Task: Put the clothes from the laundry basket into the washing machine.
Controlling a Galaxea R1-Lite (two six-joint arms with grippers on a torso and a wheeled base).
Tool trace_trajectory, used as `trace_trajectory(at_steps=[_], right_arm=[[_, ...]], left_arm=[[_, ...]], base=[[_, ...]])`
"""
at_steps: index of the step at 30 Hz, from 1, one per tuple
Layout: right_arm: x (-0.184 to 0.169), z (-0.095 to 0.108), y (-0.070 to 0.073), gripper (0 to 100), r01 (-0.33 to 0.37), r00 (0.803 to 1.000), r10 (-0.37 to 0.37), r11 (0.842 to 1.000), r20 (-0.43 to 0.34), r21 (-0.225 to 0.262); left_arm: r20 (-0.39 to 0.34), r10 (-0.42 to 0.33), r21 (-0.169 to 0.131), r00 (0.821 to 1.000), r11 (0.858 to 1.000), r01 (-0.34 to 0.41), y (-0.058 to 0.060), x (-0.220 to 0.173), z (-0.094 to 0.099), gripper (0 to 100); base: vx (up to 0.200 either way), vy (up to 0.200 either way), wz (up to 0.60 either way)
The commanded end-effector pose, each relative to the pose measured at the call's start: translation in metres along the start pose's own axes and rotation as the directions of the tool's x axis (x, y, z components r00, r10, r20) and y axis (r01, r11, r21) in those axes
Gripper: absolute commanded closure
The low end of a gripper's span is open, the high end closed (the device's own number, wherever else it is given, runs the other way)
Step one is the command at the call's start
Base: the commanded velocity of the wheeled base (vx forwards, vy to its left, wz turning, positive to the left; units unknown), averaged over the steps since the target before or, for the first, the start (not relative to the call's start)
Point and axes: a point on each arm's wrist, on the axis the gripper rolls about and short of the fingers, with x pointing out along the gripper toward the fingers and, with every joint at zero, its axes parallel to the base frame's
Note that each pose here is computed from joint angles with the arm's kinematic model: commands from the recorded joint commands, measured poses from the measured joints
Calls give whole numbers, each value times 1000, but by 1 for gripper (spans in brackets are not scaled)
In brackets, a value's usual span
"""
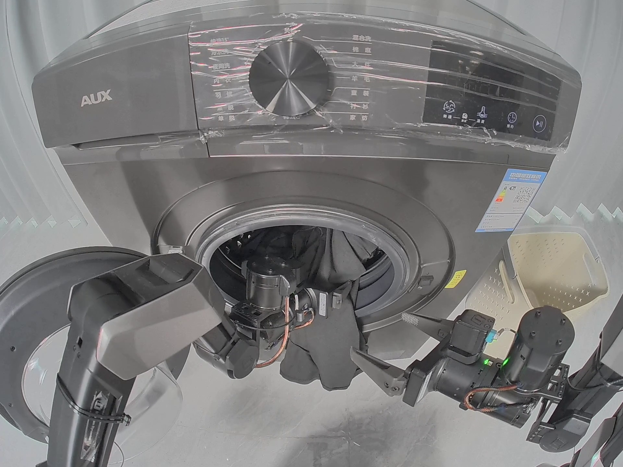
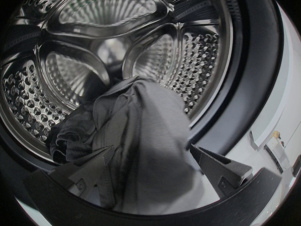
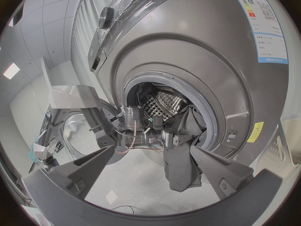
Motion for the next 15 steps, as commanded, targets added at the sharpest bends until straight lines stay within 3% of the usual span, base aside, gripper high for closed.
trace_trajectory(at_steps=[1,7,8,10,11,12,13,15], right_arm=[[0,0,1,0,-4,1000,4,1000,2,0],[0,0,1,0,-4,1000,4,1000,2,0],[0,0,1,0,-3,1000,3,1000,0,0],[0,0,1,0,-5,1000,5,1000,0,0],[0,0,1,0,-3,1000,3,1000,0,0],[0,0,1,0,-3,1000,3,1000,0,0],[0,0,1,0,-3,1000,3,1000,0,0],[0,0,1,0,-3,1000,3,1000,0,0]], left_arm=[[-23,31,2,999,1000,-31,17,19,-30,100],[16,33,-5,999,999,-33,17,25,-22,100],[80,48,-15,996,999,-47,20,30,-8,100],[101,52,-18,994,999,-50,21,32,-5,100],[216,119,-38,969,993,-113,29,42,15,100],[216,119,-38,969,993,-113,29,42,15,100],[277,156,-53,948,988,-147,39,47,29,100],[314,169,-61,934,986,-157,47,48,40,100]], base=[[0,0,0],[0,0,0],[0,0,0],[0,0,0],[0,0,0],[0,0,0],[0,0,0],[0,0,0]])
